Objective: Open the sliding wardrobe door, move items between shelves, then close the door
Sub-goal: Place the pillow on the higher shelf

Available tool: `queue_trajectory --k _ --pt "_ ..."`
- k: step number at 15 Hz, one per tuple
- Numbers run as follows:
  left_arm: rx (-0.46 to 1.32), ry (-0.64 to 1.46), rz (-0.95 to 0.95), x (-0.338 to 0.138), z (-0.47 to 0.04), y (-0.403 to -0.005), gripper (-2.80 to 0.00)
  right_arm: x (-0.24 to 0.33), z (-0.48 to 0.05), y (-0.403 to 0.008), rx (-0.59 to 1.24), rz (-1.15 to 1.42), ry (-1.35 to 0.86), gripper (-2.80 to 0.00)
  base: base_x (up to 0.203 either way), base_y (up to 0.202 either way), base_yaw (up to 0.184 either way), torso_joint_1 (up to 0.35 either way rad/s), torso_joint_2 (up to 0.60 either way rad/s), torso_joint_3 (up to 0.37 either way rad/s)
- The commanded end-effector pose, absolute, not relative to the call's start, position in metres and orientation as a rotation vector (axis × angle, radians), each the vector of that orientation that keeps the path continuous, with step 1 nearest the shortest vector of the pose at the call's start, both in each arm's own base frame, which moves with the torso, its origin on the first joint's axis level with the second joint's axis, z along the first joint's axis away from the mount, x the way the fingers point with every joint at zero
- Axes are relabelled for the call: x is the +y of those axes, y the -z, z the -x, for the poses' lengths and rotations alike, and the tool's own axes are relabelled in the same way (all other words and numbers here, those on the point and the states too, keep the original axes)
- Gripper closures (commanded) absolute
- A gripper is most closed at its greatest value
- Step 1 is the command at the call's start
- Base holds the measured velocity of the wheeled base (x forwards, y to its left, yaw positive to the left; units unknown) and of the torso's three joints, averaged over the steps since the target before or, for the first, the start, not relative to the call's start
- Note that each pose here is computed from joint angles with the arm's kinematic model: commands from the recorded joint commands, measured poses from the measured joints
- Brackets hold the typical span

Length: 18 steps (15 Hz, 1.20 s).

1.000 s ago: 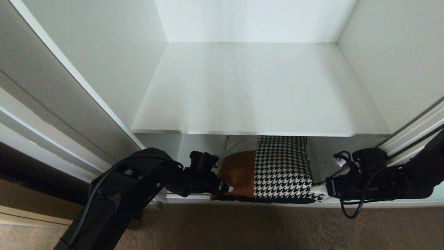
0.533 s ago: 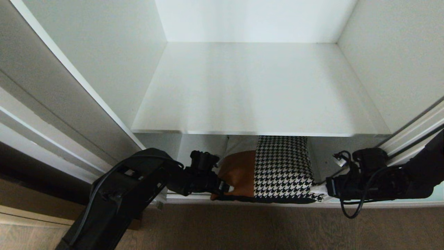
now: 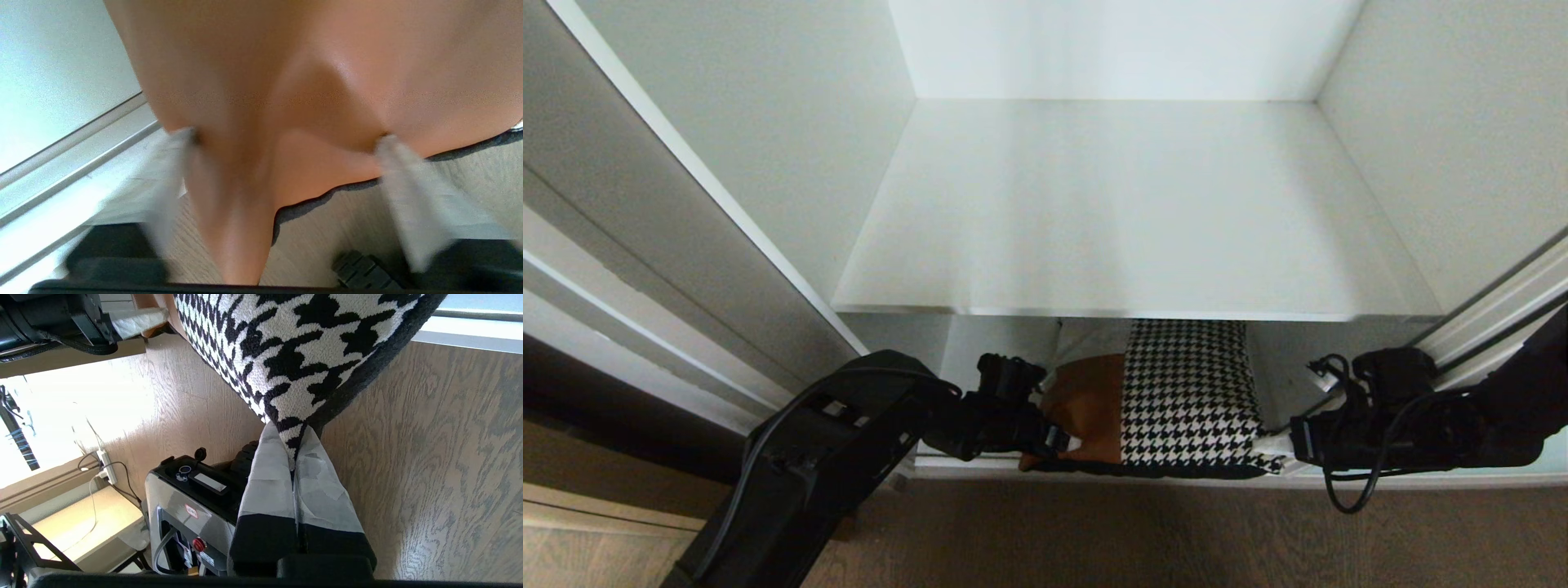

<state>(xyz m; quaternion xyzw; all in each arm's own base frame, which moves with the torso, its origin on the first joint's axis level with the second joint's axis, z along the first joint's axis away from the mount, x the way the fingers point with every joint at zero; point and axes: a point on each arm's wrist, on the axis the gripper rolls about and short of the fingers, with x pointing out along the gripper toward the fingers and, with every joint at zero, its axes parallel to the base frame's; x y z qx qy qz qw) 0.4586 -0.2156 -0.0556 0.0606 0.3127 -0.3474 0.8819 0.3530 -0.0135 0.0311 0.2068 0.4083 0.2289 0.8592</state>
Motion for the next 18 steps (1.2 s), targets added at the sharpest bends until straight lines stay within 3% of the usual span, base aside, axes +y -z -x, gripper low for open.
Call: queue_trajectory --k 1,18 --pt "0.649 0.725 -0.127 -0.2165 -0.4588 0.0555 0.00 -0.0134 -0.3531 -0.0314 0.854 -0.435 -0.485 0.00 0.000 0.000 0.000 0.000 0.00 0.000" --pt "0.603 0.705 -0.131 -0.2089 -0.4544 0.0538 0.00 -0.0167 -0.3535 -0.0325 0.848 -0.438 -0.477 0.00 0.000 0.000 0.000 0.000 0.00 0.000"
